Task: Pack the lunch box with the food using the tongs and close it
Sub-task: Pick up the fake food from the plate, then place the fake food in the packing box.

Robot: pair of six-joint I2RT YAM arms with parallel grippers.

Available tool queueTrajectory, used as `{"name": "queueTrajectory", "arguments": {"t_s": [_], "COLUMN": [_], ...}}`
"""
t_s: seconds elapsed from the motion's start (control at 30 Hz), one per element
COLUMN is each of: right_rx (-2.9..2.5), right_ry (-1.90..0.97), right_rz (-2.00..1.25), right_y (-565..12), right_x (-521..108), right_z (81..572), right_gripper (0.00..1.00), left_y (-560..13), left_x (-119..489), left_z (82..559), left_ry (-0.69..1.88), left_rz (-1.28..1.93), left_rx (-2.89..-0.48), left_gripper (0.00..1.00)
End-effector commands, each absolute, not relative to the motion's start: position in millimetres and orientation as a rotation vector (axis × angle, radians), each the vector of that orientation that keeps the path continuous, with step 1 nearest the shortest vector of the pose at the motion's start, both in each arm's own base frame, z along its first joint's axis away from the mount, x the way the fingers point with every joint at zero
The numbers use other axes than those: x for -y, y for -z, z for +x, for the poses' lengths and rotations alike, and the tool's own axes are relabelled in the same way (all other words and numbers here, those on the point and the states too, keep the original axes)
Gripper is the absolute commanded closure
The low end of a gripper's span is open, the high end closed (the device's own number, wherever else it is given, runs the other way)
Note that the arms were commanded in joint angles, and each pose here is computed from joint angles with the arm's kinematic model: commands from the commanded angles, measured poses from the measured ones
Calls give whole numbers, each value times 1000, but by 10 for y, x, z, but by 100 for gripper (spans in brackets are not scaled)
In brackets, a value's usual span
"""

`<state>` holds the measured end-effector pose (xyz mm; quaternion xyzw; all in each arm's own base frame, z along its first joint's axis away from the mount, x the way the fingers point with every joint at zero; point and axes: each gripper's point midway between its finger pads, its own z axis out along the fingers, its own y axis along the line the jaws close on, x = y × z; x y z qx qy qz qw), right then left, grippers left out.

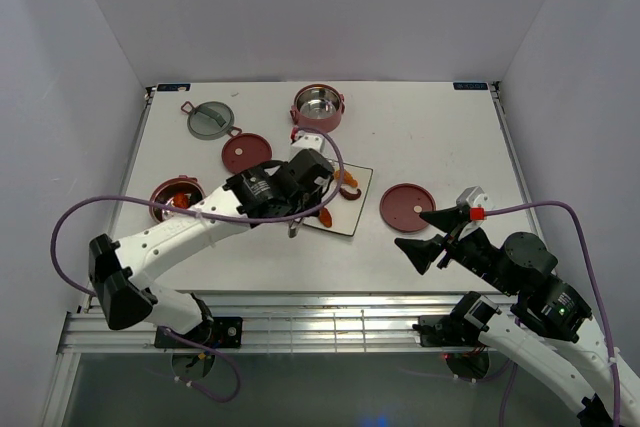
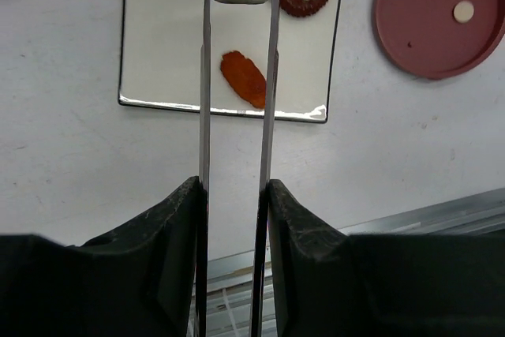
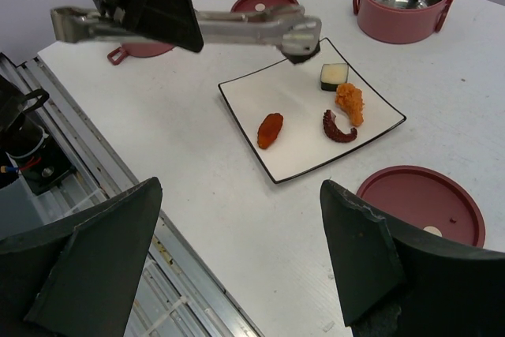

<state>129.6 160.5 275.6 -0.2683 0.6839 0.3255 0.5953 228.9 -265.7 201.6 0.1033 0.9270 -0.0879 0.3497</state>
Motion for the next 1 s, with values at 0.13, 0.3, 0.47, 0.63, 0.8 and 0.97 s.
{"name": "queueTrajectory", "arguments": {"t_s": [0.13,0.3,0.47,0.63,0.8,0.97], "right_rx": [-1520,-1515,-1509,-1504,-1498,-1489], "right_ry": [-763,-768,-771,-773,-778,-780], "right_rz": [-609,-611,-610,-610,-614,-611], "right_y": [-2980,-2979,-2990,-2991,-3003,-3018], "right_x": [-1569,-1574,-1568,-1562,-1563,-1548], "right_z": [1268,1261,1251,1242,1228,1213], "right_gripper": [13,13,13,13,13,13], "left_y": [-2444,-2236,-2185,-2103,-1937,-1780], "left_x": [1562,859,357,-28,-318,-331], "left_z": [2669,2625,2599,2480,2420,2430], "left_ry": [71,-96,-186,-245,-334,-286], "left_rz": [-88,-285,-437,-579,-643,-645], "left_rx": [-2312,-2357,-2347,-2320,-2354,-2376], "left_gripper": [55,55,54,53,53,53]}}
